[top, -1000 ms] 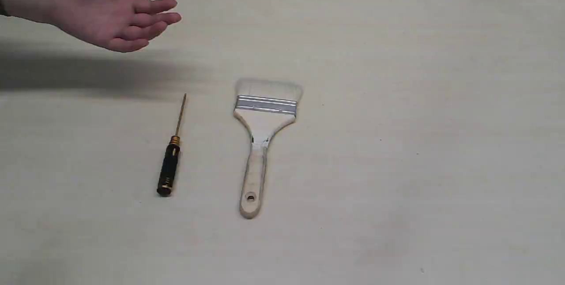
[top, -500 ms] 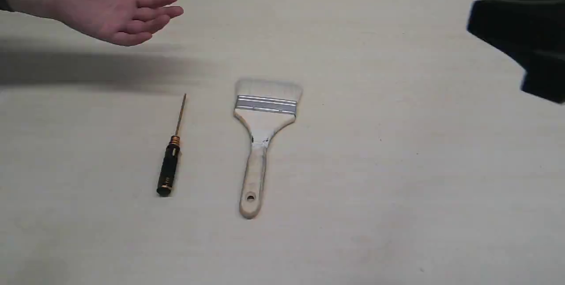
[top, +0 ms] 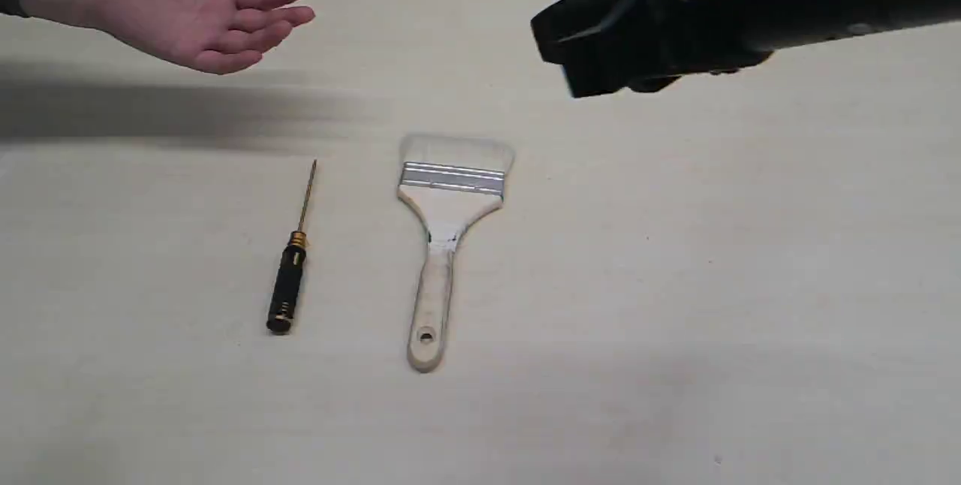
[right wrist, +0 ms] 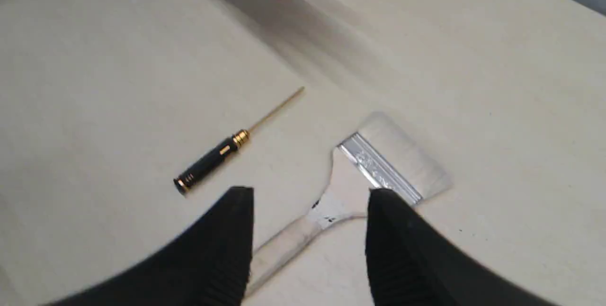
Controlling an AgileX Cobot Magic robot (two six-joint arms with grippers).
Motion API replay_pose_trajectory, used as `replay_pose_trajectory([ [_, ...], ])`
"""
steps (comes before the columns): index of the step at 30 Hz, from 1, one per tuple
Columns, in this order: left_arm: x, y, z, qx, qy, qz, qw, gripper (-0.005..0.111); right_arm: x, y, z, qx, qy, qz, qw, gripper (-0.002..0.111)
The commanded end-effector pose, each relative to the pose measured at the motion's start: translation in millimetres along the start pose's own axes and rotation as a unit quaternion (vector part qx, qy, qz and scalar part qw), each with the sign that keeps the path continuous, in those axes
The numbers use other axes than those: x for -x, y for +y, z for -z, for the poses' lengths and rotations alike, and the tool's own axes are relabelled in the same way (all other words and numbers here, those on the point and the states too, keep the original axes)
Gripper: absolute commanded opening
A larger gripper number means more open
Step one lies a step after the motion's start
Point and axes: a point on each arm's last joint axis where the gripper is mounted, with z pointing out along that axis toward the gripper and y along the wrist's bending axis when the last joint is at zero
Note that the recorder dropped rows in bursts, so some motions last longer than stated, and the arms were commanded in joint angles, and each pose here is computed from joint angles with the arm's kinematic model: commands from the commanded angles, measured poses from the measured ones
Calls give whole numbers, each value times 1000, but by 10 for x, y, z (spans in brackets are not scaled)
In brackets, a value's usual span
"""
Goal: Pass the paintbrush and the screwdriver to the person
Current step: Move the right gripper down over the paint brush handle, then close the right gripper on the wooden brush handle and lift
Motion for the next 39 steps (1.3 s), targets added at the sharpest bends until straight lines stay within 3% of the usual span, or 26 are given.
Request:
replay_pose_trajectory([
  [1,2,-6,0,-5,-4,1,1000,0,46,8,-282,-34,67,-5,997,52],
  [6,0,-5,0,-5,-3,1,1000,0,85,15,-718,-35,151,-33,987,56],
  [26,0,-5,0,-5,-3,1,1000,0,-26,-28,-1716,-62,267,-180,945,56],
  [34,-1,-6,0,-5,-3,2,1000,0,-166,150,-2076,-91,296,-165,936,56],
  [39,-1,-6,0,-5,-3,2,1000,0,-255,142,-2250,-106,301,-193,928,56],
])
